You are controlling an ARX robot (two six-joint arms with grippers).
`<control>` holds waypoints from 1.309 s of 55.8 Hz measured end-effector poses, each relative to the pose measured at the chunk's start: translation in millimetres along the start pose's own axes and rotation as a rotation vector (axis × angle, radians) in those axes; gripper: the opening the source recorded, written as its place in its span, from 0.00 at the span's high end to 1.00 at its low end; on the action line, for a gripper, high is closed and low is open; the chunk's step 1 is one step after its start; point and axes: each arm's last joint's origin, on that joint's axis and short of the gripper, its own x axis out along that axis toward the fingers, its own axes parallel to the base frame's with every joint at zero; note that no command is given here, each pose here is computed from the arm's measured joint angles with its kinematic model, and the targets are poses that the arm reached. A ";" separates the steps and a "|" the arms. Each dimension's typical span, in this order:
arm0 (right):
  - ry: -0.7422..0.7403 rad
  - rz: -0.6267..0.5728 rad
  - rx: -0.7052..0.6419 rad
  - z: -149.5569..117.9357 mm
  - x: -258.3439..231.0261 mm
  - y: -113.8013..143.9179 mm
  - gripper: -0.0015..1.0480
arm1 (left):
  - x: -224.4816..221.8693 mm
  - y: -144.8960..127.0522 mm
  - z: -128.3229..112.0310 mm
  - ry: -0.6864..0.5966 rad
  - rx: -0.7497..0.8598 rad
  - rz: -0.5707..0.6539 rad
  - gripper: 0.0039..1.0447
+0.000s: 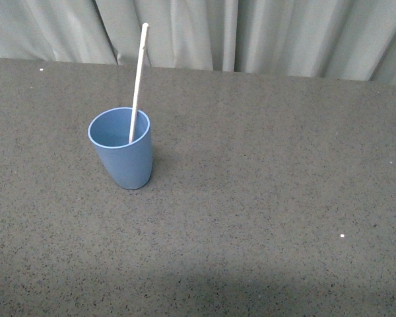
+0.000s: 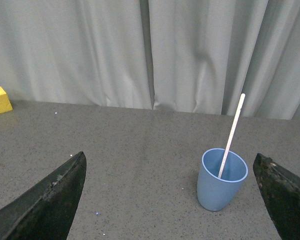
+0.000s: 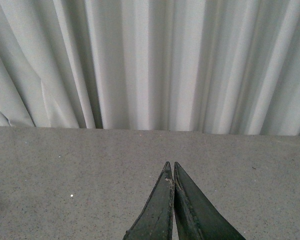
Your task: Transfer chopsticks to blue cup
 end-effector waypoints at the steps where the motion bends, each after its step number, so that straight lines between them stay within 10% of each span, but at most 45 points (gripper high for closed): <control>1: 0.000 0.000 0.000 0.0 -0.5 0.0 0.99 | 0.0 0.0 0.0 0.000 0.000 0.000 0.06; 54: 0.004 0.002 -0.001 -2.8 -22.9 0.0 0.99 | 0.0 0.0 0.0 0.000 0.000 0.000 0.06; 73: 0.004 0.002 -0.002 -2.8 -23.0 0.0 0.45 | 0.0 0.0 0.0 0.000 0.000 0.000 0.06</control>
